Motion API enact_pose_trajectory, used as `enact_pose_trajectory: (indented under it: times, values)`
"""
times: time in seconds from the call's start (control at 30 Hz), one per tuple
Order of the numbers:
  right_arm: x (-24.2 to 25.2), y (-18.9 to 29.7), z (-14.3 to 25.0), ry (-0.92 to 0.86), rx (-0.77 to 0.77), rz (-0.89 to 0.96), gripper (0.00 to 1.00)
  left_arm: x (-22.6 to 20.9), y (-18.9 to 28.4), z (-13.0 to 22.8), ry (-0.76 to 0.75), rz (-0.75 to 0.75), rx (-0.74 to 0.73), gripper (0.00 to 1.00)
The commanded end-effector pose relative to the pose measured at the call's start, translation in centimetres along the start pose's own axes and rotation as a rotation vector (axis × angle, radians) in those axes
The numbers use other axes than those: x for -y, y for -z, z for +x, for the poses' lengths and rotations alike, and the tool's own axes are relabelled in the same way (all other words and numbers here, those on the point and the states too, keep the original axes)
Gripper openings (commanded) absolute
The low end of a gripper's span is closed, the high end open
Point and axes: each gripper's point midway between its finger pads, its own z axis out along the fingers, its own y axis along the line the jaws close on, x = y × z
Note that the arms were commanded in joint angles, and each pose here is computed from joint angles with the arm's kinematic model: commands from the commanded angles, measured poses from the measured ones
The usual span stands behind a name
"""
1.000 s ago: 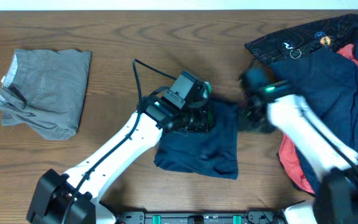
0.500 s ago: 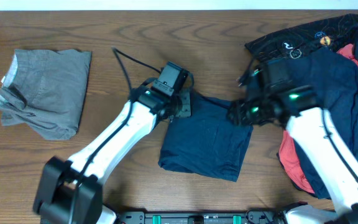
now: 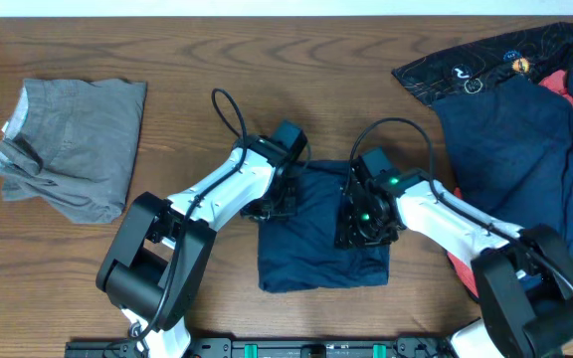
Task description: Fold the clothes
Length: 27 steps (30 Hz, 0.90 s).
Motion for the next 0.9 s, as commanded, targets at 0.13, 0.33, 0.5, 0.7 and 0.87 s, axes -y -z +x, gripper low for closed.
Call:
enact_pose_trajectory:
  times: [0.13,0.33,0.5,0.7,0.87]
  values:
    - [1.3,-2.1,-7.6,0.044,0.249,0.027,0.48,-0.8,1.0,3.7,0.123,-0.023,-0.145,0.19]
    - [-2.3,2.6,-13.8,0.220,0.447,-0.016,0.54,-1.6,4.9,0.9,0.117,-0.014,0.080,0.31]
    - [-3.7,7.6,-15.0,0.275,0.486,0.032,0.60,-3.0,8.5,-4.5,0.065,-0.004,0.355,0.81]
    - [-3.8,15.1,-13.9,0.253,0.581,0.143,0.70,-3.3,8.9,-9.1,-0.138,0.067,0.456,0.88]
    - [-4.0,19.8,-11.6,0.255,0.659,0.167,0.78,-1.9,7.2,-10.2,-0.278,0.249,0.408,0.92]
